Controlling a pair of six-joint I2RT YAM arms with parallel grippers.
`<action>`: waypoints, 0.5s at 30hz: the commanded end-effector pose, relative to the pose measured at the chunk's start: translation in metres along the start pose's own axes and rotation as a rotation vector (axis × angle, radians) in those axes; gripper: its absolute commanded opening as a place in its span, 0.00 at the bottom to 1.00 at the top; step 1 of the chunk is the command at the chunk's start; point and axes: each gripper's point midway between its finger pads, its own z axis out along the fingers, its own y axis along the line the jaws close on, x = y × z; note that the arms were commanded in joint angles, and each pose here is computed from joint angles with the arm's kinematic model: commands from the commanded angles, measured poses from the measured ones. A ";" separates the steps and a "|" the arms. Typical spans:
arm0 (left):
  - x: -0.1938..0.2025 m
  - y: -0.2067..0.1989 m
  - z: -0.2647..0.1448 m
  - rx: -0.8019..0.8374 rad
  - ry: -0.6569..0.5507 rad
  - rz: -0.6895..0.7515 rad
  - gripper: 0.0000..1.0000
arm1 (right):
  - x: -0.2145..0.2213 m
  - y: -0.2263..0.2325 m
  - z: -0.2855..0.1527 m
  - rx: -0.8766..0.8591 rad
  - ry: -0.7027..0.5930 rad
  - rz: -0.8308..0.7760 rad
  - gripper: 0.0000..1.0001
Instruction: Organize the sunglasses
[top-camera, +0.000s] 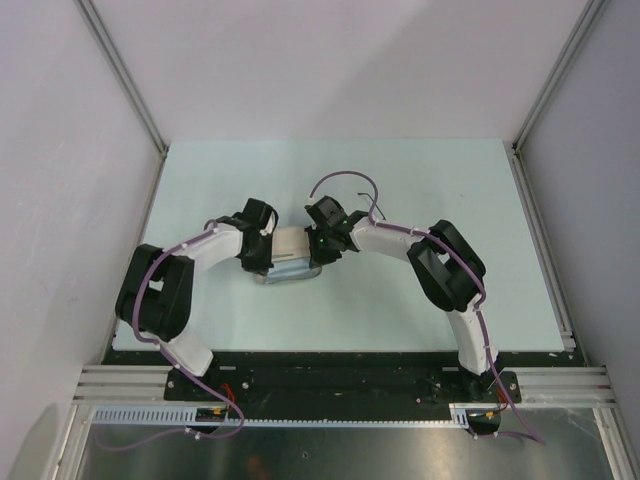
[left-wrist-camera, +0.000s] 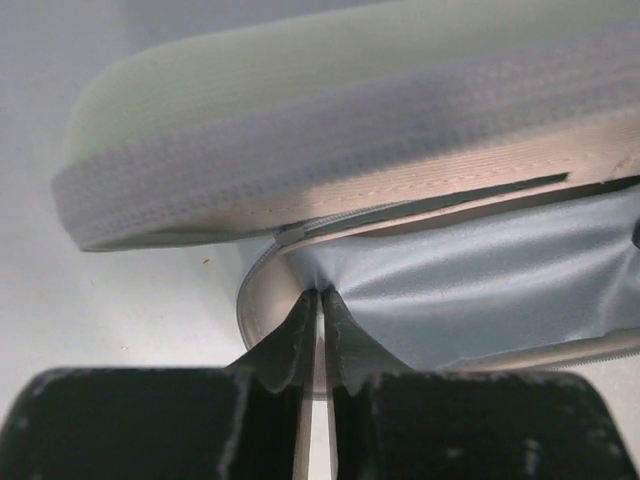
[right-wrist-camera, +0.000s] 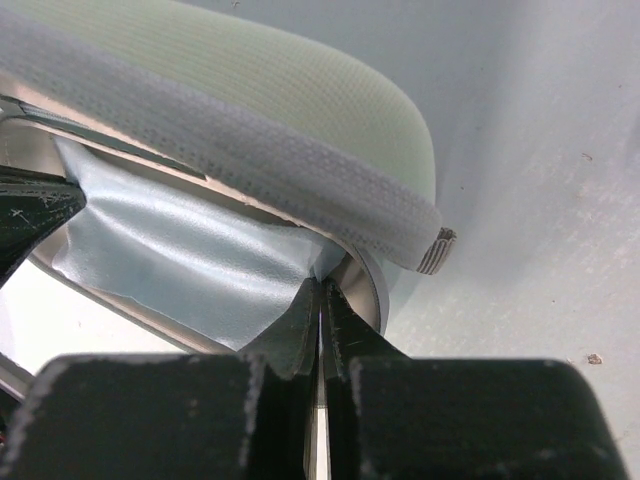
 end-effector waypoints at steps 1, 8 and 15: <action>-0.001 0.014 -0.002 -0.078 0.001 -0.004 0.16 | 0.000 -0.025 0.001 0.110 -0.021 -0.008 0.00; -0.013 0.011 -0.017 -0.067 -0.055 -0.022 0.40 | 0.001 -0.027 0.001 0.126 -0.021 -0.005 0.00; -0.024 -0.006 -0.036 0.004 -0.114 -0.055 0.34 | 0.001 -0.027 0.001 0.135 -0.028 0.005 0.00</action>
